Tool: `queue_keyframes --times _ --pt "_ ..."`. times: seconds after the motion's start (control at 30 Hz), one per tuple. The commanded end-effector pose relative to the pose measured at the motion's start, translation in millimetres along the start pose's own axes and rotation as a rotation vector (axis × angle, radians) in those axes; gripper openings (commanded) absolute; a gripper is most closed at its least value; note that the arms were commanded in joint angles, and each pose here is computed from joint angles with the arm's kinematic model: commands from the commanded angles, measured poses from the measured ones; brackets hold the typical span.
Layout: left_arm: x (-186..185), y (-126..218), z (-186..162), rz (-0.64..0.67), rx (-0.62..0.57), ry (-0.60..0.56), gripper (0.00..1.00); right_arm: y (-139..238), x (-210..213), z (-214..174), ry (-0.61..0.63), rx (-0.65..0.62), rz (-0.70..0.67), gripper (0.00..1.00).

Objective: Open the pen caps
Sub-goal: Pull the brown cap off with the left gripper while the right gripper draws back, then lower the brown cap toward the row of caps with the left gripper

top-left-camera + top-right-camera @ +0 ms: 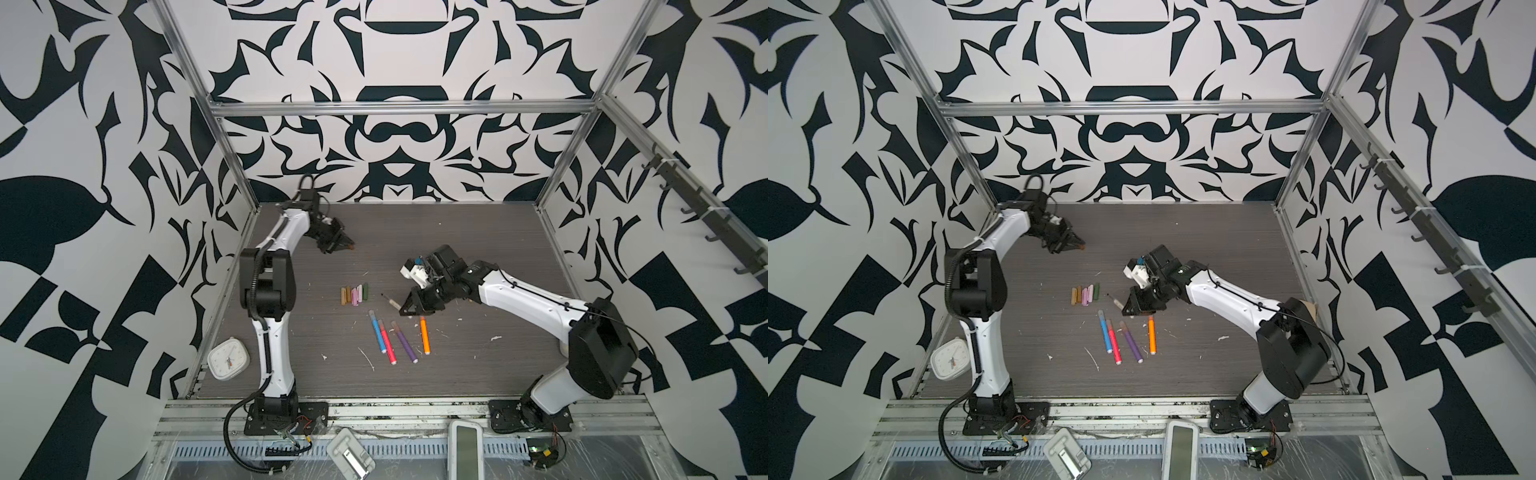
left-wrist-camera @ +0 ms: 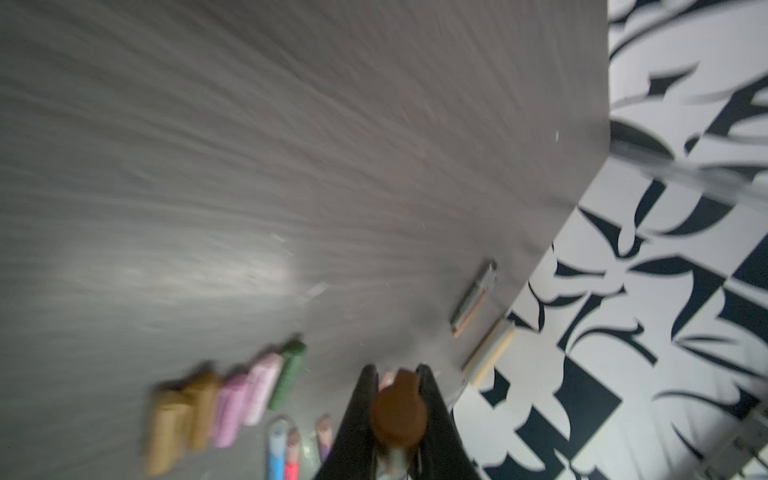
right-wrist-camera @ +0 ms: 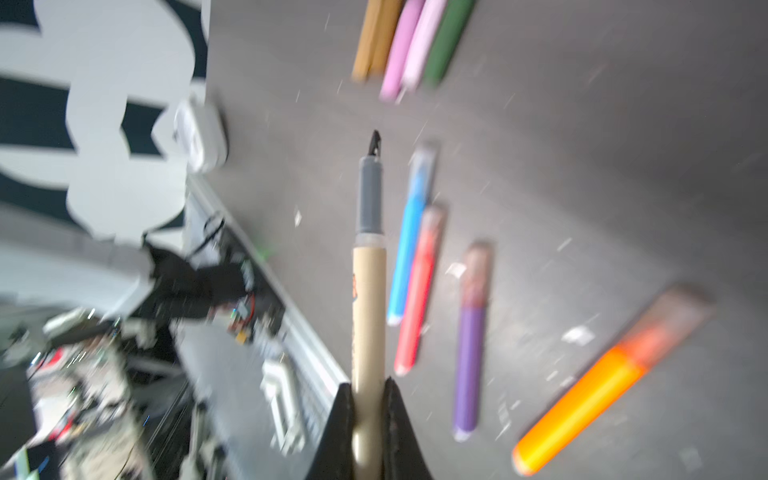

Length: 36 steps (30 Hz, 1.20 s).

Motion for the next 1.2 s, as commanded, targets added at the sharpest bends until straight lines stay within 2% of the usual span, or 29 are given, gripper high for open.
queue_keyframes --times 0.0,0.23,0.4,0.5,0.73,1.17 --pt "10.1 17.6 -7.1 0.087 -0.054 -0.059 0.00 10.1 8.3 -10.7 0.010 0.050 0.045 0.00" --pt "39.5 25.7 -28.7 0.281 -0.005 -0.172 0.00 27.5 -8.7 8.3 -0.030 -0.071 -0.060 0.00" --pt "58.3 22.9 -56.7 0.518 0.101 -0.346 0.00 37.6 -25.5 14.2 -0.080 -0.108 -0.099 0.00" --pt "63.8 15.9 -77.8 0.613 0.166 -0.438 0.00 38.1 -31.7 14.5 -0.098 -0.109 -0.109 0.00" --pt "67.0 -4.0 -108.9 0.608 0.220 -0.471 0.00 34.2 -34.3 17.3 -0.118 -0.114 -0.100 0.00" --pt "66.2 -20.6 -125.0 0.593 0.259 -0.480 0.00 33.1 -35.9 15.3 -0.130 -0.113 -0.097 0.00"
Point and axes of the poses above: each gripper's point midway between its finger pads, its own y axis back along the fingers, its own x axis along the line the jaws close on, z = x × y, the point moved 5 cm from there along y, back along the fingers, and after that the axes turned 7 degrees about -y, right-handed, at the moved point
